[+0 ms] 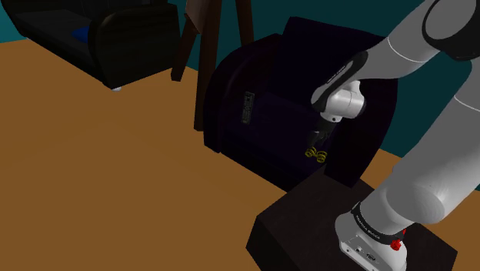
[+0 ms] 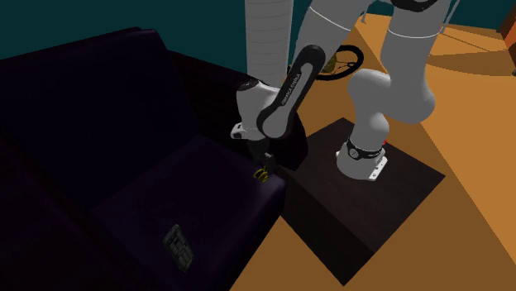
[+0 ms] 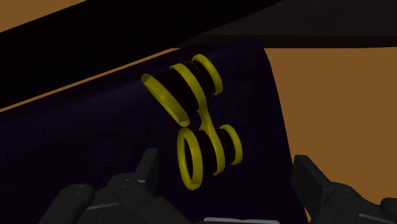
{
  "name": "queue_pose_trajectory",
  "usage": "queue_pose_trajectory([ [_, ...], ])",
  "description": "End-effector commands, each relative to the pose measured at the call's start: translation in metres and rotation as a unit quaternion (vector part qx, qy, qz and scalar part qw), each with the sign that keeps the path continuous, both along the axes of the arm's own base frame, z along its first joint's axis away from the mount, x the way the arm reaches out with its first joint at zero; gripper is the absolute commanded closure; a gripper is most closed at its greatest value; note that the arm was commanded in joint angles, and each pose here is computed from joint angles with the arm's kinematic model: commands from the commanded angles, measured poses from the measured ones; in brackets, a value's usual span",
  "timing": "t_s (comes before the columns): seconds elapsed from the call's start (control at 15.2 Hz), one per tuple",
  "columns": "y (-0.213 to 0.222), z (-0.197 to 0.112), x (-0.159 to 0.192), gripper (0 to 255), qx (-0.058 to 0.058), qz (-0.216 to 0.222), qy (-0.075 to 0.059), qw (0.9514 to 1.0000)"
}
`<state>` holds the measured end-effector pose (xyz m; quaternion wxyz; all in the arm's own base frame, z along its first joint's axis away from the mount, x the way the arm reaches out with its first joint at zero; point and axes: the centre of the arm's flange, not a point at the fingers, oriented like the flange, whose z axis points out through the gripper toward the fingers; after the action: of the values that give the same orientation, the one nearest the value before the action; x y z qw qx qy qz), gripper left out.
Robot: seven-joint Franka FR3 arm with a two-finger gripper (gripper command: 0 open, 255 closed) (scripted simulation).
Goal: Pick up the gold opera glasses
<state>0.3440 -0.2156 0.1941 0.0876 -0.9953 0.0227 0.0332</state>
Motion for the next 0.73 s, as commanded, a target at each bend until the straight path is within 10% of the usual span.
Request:
queue_pose_trajectory([
  [0.0, -0.002, -0.011, 0.0, 0, 0.001, 0.0, 0.0, 1.0],
  [0.46, -0.002, -0.041, 0.0, 0, 0.001, 0.0, 0.0, 1.0],
  [0.53, -0.003, -0.041, 0.0, 255, 0.001, 0.0, 0.0, 1.0],
  [0.66, -0.002, -0.041, 0.0, 255, 0.001, 0.0, 0.0, 1.0],
])
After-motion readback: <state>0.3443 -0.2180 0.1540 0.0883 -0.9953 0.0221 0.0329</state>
